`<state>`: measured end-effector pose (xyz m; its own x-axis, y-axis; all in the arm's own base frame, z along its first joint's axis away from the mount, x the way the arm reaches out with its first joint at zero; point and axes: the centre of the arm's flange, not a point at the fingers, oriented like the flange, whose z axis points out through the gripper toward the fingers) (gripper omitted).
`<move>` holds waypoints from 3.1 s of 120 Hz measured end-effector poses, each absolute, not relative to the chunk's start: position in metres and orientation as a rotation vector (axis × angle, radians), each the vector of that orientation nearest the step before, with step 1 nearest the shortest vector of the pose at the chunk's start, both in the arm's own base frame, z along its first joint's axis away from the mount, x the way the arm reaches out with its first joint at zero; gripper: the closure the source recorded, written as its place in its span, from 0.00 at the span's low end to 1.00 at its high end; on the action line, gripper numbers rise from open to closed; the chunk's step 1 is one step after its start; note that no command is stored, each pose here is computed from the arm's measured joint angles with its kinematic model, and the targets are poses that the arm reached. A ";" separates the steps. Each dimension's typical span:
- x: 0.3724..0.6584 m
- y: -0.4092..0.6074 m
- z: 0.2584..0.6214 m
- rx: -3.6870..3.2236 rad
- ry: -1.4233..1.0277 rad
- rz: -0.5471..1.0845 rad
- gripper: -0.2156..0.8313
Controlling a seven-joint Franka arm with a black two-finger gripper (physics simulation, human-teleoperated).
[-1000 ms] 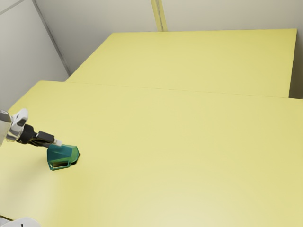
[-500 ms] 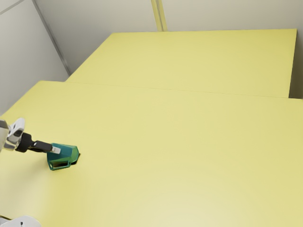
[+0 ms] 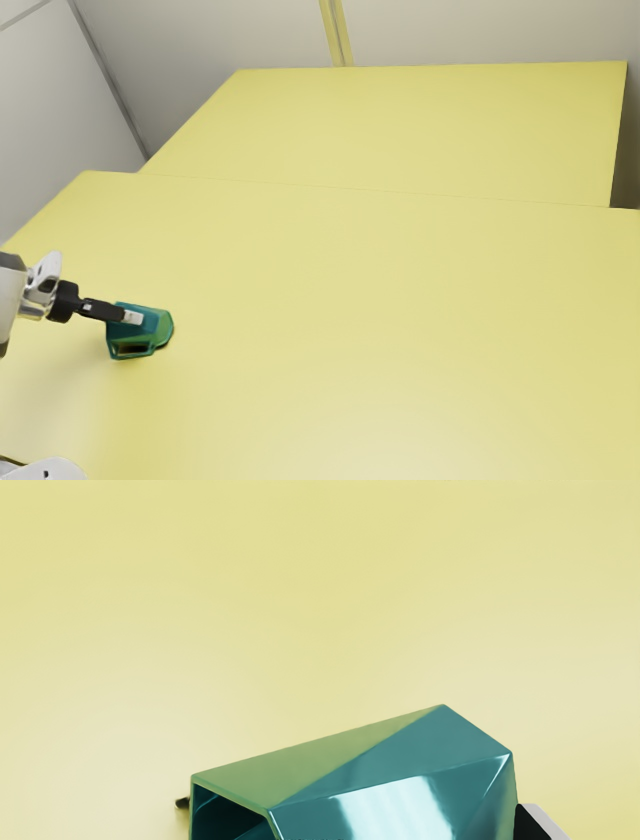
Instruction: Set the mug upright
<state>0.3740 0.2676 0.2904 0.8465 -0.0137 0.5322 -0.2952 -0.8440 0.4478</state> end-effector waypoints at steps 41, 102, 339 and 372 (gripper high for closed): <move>0.384 0.254 0.307 2.474 -0.321 0.781 0.58; 0.398 0.236 0.330 2.468 -0.376 0.837 0.91; 0.467 0.006 0.375 3.171 -0.001 0.106 0.96; 0.470 0.004 0.366 3.167 0.104 0.074 0.96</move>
<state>0.4697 0.0044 0.3656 0.9967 0.0651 0.0476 0.0664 -0.9975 -0.0260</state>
